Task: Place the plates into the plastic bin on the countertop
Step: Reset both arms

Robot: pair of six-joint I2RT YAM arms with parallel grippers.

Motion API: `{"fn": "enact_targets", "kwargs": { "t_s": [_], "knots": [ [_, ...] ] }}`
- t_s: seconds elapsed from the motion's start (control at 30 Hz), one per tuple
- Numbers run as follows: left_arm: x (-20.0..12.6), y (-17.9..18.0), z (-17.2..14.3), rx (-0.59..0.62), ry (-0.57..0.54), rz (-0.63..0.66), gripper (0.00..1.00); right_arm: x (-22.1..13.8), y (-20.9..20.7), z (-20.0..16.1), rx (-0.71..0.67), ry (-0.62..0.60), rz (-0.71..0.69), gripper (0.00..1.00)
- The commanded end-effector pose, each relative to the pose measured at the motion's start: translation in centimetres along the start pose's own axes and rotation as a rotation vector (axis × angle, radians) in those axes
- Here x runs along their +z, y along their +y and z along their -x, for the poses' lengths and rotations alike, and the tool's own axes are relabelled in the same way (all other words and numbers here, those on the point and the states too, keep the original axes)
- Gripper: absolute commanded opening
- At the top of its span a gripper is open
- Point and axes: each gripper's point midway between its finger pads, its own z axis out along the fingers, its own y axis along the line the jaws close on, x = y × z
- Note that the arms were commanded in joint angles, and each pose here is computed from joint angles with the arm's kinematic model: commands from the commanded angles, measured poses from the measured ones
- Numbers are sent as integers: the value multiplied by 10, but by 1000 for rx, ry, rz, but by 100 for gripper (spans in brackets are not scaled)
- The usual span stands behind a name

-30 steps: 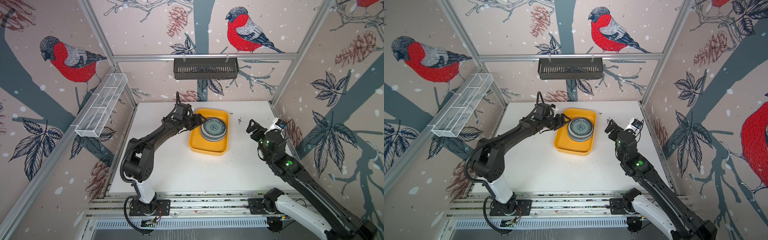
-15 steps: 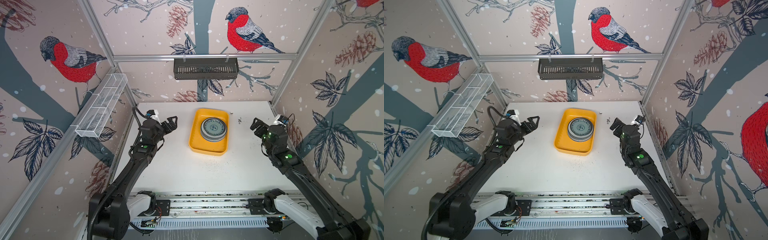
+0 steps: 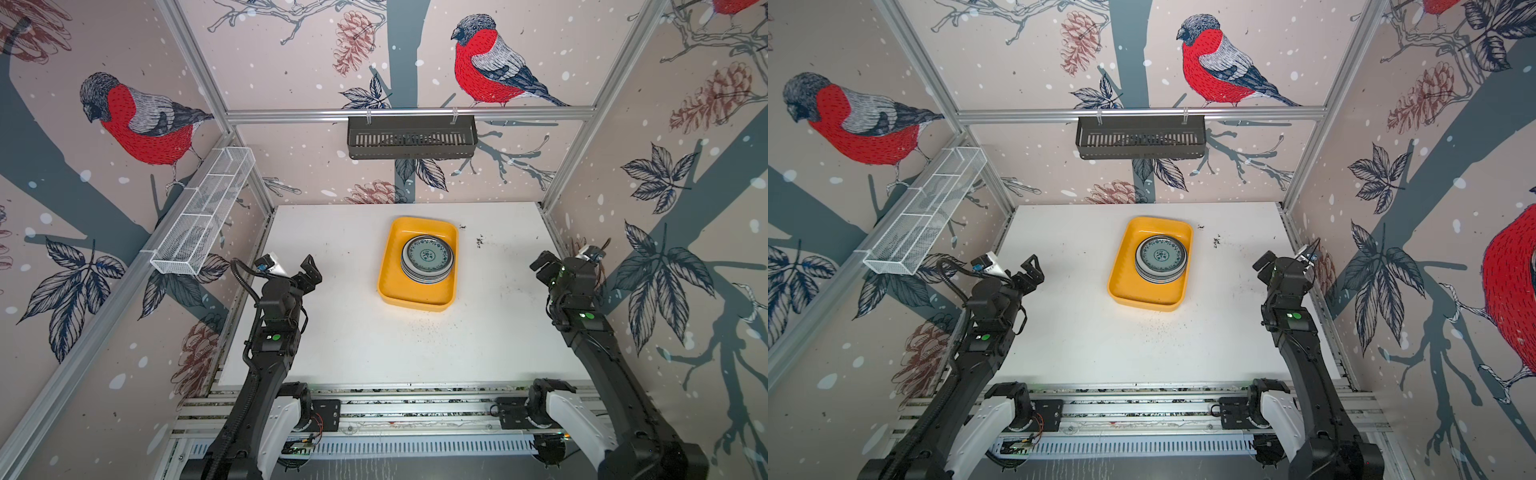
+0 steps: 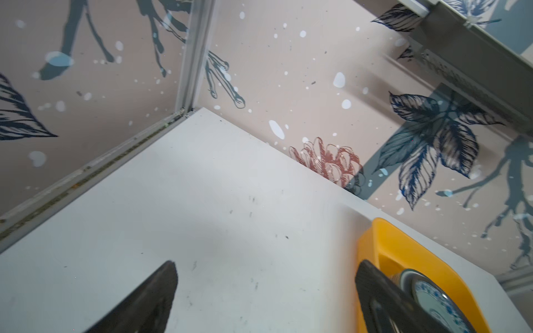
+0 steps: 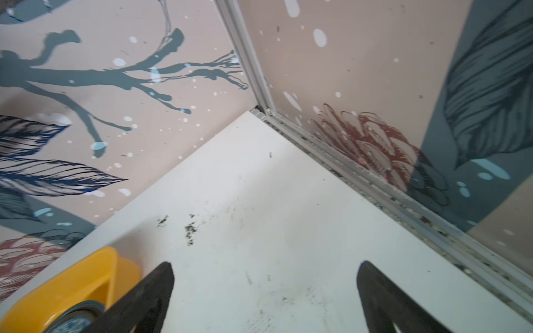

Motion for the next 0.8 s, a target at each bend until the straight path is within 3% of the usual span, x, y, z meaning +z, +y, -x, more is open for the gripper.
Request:
{"fn": "enact_targets", "kwargs": {
  "t_s": [0.0, 0.1, 0.27, 0.4, 0.53, 0.77],
  "knots": [
    [1, 9, 29, 82, -175, 21, 96, 6, -20, 11, -59, -96, -34, 99],
    [6, 24, 13, 150, -172, 65, 96, 14, -46, 1, -65, -108, -87, 100],
    [-2, 45, -4, 201, -257, 111, 96, 19, -73, -15, -19, -165, -138, 100],
    [3, 57, -20, 200, -236, 140, 96, 17, -73, -16, -46, -265, -96, 100],
    [12, 62, -31, 169, -213, 151, 96, 26, -67, -27, -78, -242, -57, 100],
    [26, 51, -39, 253, -241, 72, 96, 32, -45, -44, -130, -274, 46, 100]
  ]
}}
